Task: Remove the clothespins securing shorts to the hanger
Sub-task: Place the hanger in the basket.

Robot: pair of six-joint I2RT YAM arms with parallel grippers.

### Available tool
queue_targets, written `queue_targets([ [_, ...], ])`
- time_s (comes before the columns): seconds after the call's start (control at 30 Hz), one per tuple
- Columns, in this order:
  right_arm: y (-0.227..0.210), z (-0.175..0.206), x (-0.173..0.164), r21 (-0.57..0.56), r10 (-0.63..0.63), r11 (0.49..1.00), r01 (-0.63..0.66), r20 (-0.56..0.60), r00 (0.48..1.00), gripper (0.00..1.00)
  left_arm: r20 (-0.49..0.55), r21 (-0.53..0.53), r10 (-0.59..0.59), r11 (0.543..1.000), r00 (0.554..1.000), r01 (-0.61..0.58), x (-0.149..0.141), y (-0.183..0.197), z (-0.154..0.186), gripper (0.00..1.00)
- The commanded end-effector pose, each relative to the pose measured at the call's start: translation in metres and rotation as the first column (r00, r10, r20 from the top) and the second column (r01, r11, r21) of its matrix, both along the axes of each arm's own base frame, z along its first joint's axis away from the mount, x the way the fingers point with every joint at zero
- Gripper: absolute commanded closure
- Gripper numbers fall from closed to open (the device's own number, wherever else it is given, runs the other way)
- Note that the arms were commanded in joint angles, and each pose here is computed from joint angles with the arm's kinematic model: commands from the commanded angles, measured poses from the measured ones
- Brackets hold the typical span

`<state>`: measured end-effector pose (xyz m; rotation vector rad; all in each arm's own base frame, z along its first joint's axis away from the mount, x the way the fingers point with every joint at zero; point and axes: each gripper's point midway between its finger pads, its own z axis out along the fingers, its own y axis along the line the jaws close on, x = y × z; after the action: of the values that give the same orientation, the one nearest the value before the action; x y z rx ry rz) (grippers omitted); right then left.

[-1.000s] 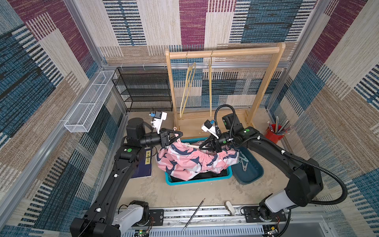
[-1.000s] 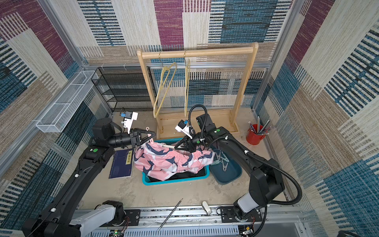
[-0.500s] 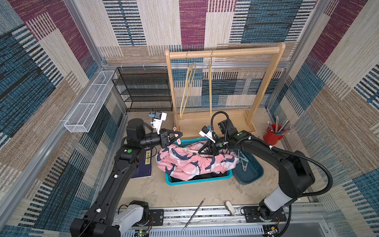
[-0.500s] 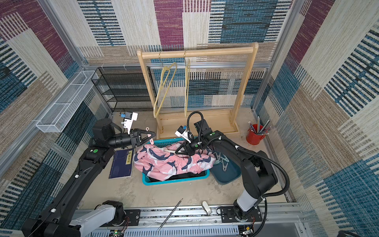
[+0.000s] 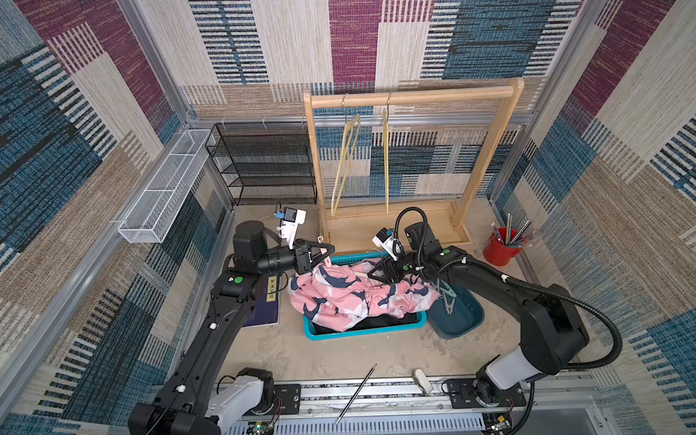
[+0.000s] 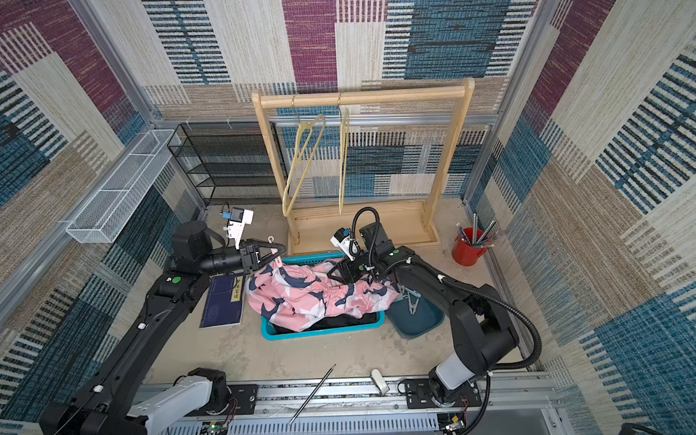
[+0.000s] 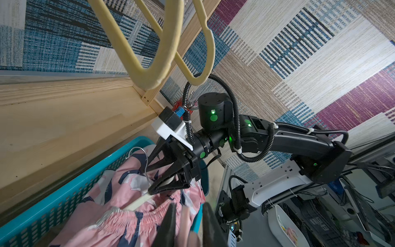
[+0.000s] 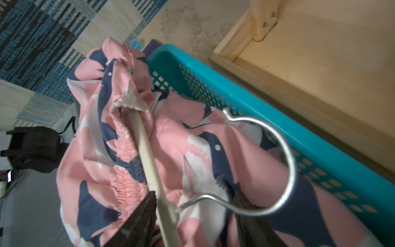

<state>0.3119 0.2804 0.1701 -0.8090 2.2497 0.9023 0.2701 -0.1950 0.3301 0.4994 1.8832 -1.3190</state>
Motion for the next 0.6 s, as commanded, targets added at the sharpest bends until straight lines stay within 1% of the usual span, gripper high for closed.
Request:
queue_targets([
  [0.0, -0.021, 0.019, 0.026, -0.013, -0.202, 0.979, 0.204, 0.093, 0.975, 0.39, -0.025, -0.013, 0.05, 0.999, 0.998, -0.05, 0.008, 0.003, -0.001, 1.0],
  [0.13, -0.033, 0.049, 0.026, 0.037, -0.279, 0.96, 0.277, 0.156, 0.947, 0.39, -0.115, -0.023, 0.12, 0.992, 0.986, -0.123, 0.018, 0.005, -0.012, 1.0],
  [0.27, -0.025, 0.083, 0.012, 0.082, -0.265, 0.964, 0.254, 0.181, 0.947, 0.4, -0.238, -0.015, 0.196, 0.979, 0.951, -0.205, 0.028, 0.004, -0.033, 1.0],
  [0.33, -0.015, 0.093, 0.004, 0.058, -0.248, 0.969, 0.241, 0.201, 0.948, 0.4, -0.303, -0.003, 0.223, 0.972, 0.927, -0.235, 0.032, -0.001, -0.045, 1.0],
  [0.4, -0.002, 0.094, -0.002, 0.016, -0.227, 0.973, 0.229, 0.213, 0.95, 0.4, -0.338, 0.021, 0.251, 0.966, 0.907, -0.259, 0.035, -0.009, -0.056, 1.0],
  [0.57, 0.033, 0.081, -0.018, -0.055, -0.16, 0.983, 0.174, 0.203, 0.966, 0.4, -0.37, 0.032, 0.325, 0.941, 0.87, -0.338, 0.044, -0.016, -0.069, 1.0],
])
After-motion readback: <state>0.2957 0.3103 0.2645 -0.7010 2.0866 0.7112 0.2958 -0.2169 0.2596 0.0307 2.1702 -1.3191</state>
